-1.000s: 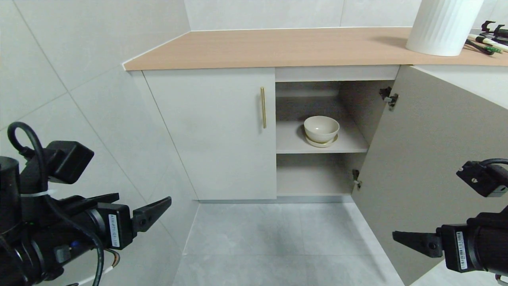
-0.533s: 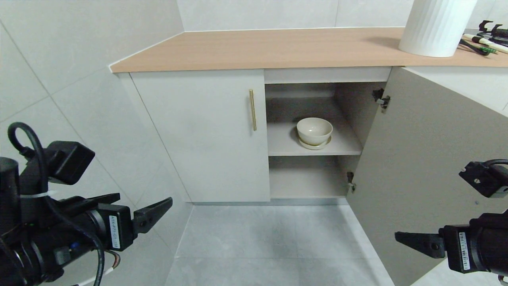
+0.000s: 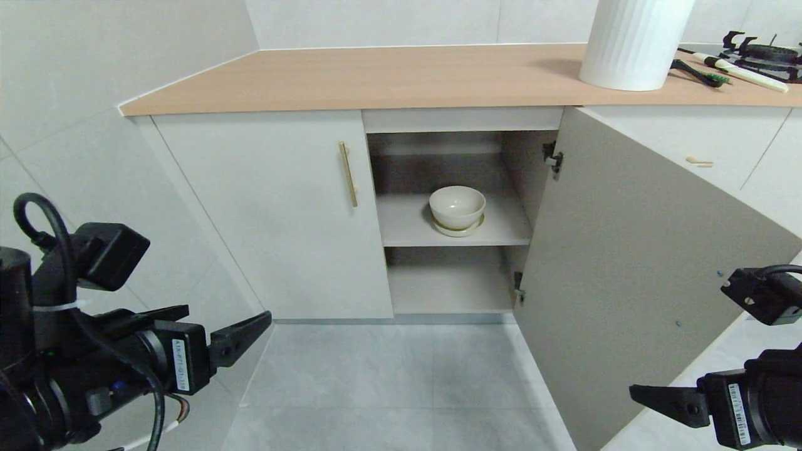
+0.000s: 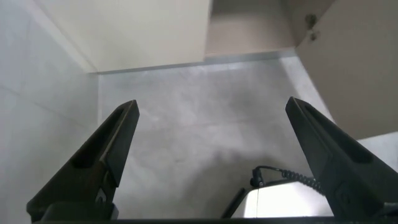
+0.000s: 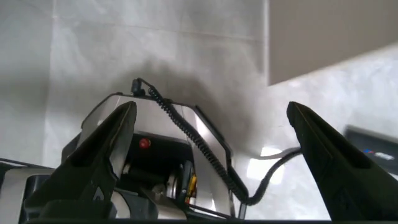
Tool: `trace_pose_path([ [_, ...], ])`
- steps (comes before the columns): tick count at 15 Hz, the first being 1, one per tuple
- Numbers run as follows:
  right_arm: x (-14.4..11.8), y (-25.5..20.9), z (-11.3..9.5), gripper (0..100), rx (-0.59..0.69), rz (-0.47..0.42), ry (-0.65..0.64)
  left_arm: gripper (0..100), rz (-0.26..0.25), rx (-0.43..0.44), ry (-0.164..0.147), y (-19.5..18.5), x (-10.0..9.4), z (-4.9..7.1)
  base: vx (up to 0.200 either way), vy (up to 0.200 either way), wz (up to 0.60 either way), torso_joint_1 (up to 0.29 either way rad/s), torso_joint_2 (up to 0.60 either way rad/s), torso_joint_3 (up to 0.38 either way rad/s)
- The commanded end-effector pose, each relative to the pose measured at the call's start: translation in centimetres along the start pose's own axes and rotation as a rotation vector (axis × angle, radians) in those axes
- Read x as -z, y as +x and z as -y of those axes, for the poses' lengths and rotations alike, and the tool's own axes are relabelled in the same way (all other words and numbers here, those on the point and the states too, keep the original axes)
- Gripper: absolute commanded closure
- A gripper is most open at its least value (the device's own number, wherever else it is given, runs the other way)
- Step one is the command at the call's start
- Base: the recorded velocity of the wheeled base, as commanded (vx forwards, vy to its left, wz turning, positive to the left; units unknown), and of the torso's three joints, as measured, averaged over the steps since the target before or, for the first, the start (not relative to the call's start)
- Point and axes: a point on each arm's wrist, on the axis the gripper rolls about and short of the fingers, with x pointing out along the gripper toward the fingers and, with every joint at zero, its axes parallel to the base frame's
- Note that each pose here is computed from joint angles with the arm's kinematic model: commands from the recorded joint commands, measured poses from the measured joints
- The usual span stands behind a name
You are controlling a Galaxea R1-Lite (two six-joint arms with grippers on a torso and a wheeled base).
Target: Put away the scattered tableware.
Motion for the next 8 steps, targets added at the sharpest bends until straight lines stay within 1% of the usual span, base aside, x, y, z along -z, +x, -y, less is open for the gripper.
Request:
trace_pose_path([
  [1,0.1,-0.3,0.1,0,0.002,0.002,-0.003,0,-0.002,-0.001,-0.001,0.0,0.1,0.0,0.0,0.0,0.0,0.0,0.0,0.0],
  [3,0.0,-1.7,0.5,0,-0.006,0.037,-0.023,0,-0.004,0.0,0.0,0.0,0.1,0.0,0.0,0.0,0.0,0.0,0.0,0.0],
  [4,-0.1,-3.2,0.9,0,-0.007,0.063,-0.028,0,-0.005,0.0,0.0,0.0,0.1,0.0,0.0,0.0,0.0,0.0,0.0,0.0],
  [6,-0.6,-5.0,1.5,0,0.012,0.08,-0.007,0,-0.006,0.0,0.002,0.1,0.2,0.0,0.0,0.0,0.0,0.0,0.0,0.0],
  [8,-1.3,-5.5,2.2,0,0.06,0.091,0.033,0,-0.005,0.0,0.002,0.0,0.2,0.0,0.0,0.0,0.0,0.0,0.0,0.0],
])
